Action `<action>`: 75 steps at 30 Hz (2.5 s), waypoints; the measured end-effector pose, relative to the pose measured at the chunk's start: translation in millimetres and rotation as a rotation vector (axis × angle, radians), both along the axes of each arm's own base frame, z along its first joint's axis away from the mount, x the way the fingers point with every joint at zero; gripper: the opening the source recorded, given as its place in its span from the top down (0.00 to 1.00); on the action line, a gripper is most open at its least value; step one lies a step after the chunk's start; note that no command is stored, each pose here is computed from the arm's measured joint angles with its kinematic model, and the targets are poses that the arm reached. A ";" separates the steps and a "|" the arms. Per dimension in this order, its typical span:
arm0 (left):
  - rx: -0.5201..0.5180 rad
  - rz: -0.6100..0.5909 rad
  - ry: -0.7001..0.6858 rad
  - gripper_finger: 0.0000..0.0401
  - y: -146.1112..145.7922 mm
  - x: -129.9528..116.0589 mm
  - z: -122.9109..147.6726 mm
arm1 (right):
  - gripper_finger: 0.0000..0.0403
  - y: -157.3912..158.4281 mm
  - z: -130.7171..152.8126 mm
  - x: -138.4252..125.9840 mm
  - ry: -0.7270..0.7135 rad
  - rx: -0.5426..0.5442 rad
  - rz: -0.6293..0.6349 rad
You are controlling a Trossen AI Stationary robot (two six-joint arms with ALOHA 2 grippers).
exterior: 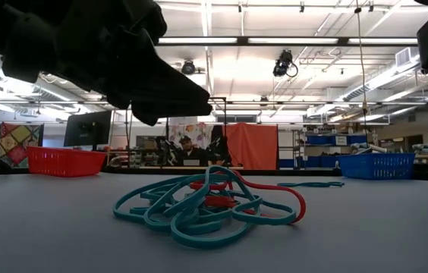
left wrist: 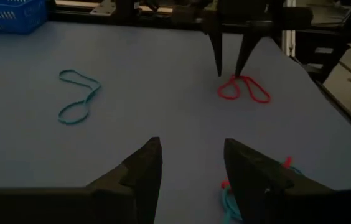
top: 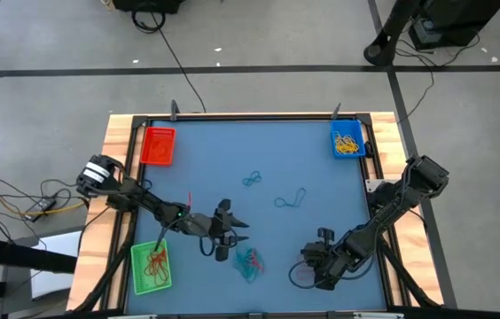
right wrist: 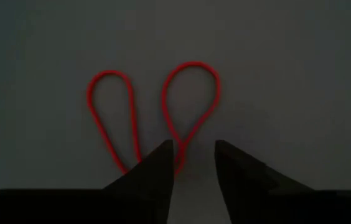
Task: Sort rubber bands into baskets
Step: Put the red rubber band into the green basket
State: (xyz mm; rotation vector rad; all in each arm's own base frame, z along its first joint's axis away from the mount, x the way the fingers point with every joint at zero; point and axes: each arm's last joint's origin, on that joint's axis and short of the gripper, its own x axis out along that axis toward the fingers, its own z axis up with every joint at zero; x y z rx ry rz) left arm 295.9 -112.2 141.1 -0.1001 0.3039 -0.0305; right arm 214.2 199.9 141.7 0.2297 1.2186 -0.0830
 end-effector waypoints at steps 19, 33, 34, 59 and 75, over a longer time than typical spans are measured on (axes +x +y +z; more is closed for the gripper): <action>0.038 -0.019 -0.100 0.56 -1.0 2.6 9.7 | 0.80 -3.8 -13.6 -7.8 -0.019 0.028 -0.031; -0.046 0.008 -0.125 0.56 -2.3 2.5 12.4 | 0.98 -7.7 -6.4 15.4 -0.338 -0.170 0.026; -0.047 0.004 -0.124 0.56 -3.7 2.0 12.4 | 0.98 -8.5 -4.7 19.1 -0.372 -0.188 0.038; 0.017 -0.032 -0.151 0.56 -26.7 27.8 -0.4 | 1.00 -46.2 30.1 84.6 -0.759 -0.348 0.272; 0.042 -0.008 -0.098 0.98 -28.0 23.8 -2.6 | 0.93 -45.4 36.1 86.5 -0.819 -0.371 0.204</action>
